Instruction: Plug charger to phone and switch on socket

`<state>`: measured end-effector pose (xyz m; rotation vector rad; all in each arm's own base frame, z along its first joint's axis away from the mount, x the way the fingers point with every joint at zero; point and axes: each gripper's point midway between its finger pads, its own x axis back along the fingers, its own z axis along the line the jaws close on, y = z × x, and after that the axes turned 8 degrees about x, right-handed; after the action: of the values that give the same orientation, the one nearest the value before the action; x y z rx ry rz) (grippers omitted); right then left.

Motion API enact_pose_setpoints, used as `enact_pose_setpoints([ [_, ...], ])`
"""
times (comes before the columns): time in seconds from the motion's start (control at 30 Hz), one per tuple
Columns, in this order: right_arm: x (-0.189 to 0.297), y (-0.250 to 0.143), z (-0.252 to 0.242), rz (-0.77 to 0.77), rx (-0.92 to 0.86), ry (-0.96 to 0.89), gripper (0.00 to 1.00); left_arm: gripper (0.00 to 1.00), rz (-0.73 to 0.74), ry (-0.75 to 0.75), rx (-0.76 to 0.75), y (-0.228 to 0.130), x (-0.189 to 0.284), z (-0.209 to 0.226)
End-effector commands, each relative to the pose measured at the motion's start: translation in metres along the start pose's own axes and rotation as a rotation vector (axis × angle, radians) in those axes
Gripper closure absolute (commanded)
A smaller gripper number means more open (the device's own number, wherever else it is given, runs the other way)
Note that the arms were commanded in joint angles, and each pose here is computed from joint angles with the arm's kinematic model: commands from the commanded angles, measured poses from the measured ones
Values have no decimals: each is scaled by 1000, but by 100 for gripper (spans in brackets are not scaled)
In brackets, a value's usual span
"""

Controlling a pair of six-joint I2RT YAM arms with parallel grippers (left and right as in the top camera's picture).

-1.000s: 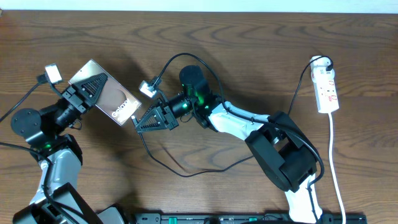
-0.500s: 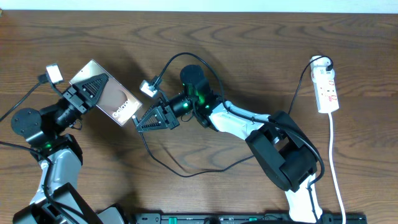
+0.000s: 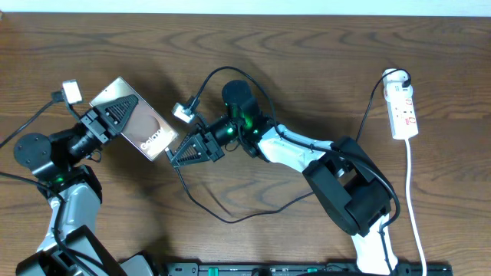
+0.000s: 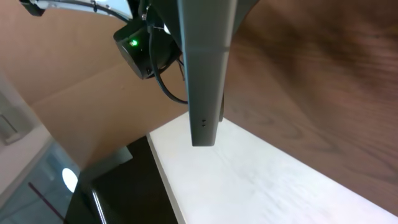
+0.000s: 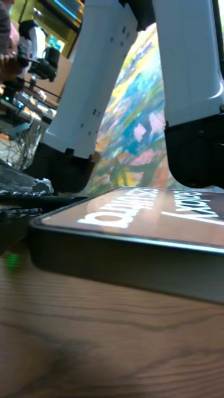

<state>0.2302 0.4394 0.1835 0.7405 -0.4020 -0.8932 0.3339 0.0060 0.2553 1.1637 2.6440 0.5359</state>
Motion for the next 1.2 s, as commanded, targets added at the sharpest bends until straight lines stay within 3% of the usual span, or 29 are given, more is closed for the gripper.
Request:
enact_pose_setpoints([
  [0.0, 8, 11, -4, -33, 39, -37, 99, 92, 142, -40, -63, -22, -2, -11],
  [0.7, 25, 15, -8, -49, 69, -53, 99, 93, 143, -40, -62, -23, -2, -11],
  [1.17, 8, 8, 0, -15, 68, -12, 99, 92, 207, -71, -64, -38, -17, -17],
])
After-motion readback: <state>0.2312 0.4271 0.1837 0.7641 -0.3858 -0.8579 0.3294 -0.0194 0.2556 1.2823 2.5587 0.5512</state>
